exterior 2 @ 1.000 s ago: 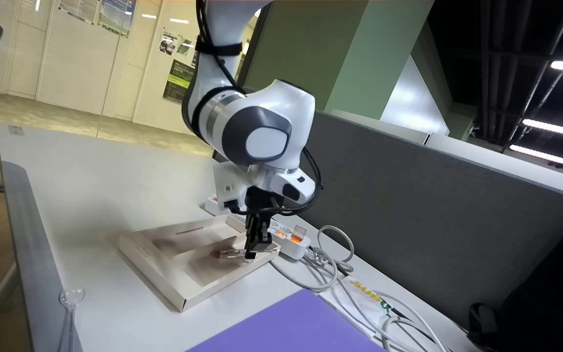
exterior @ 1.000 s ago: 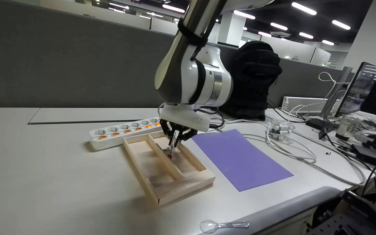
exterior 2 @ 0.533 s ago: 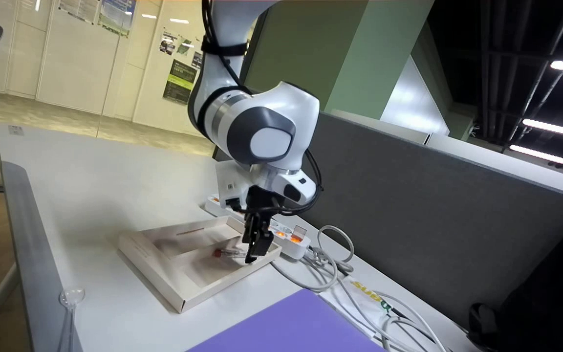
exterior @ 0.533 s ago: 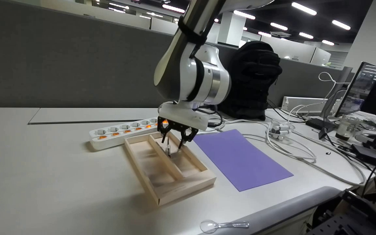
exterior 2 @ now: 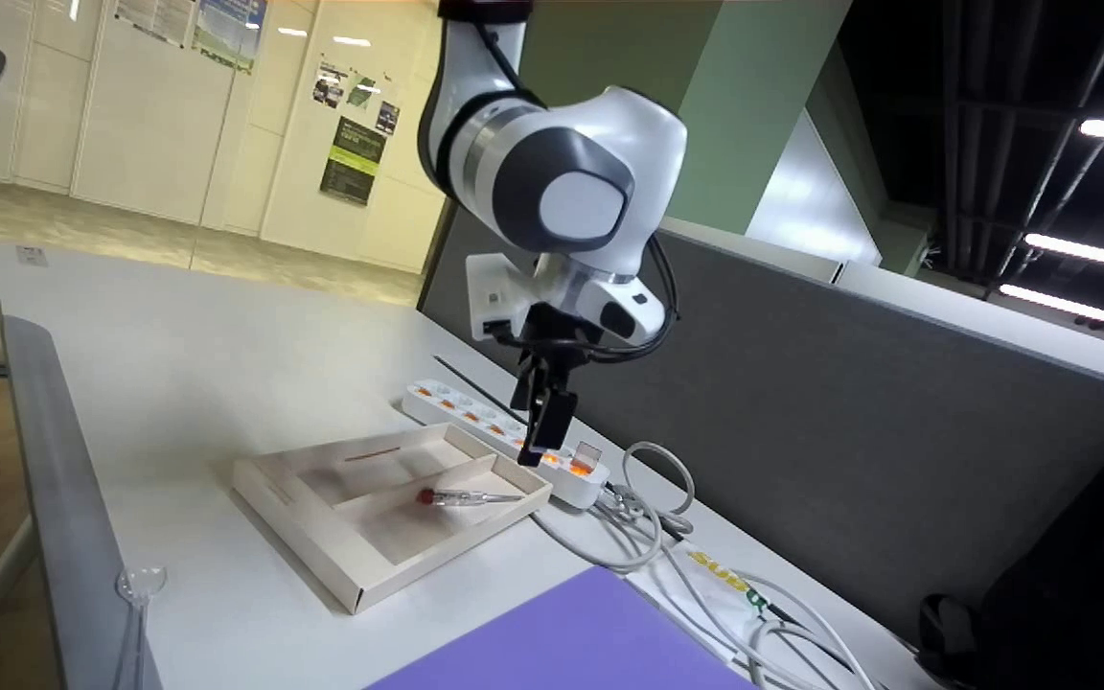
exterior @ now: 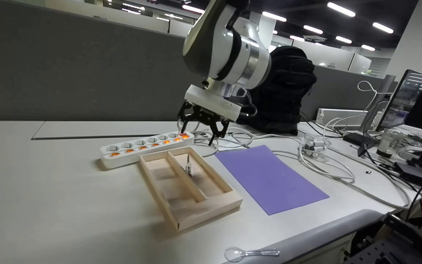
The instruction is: Move the screwdriver from the mat to the tray
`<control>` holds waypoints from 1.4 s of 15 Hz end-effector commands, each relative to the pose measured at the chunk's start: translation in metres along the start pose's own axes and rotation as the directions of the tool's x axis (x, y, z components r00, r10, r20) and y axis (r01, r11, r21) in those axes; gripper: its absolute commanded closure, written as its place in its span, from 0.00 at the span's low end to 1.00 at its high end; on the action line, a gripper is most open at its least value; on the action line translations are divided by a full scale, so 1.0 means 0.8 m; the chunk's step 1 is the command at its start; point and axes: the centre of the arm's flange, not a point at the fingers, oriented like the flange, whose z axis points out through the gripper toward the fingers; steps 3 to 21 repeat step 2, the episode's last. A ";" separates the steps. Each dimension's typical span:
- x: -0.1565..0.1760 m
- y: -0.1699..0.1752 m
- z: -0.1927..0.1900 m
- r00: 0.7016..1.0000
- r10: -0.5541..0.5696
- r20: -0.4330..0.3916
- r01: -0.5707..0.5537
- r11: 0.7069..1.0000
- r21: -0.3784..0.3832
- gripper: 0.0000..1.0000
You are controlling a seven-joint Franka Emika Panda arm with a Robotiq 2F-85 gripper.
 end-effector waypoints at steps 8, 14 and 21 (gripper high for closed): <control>0.000 0.031 -0.069 0.999 0.027 0.042 -0.028 0.999 0.021 0.00; 0.000 0.031 -0.069 0.999 0.027 0.042 -0.028 0.999 0.021 0.00; 0.000 0.031 -0.069 0.999 0.027 0.042 -0.028 0.999 0.021 0.00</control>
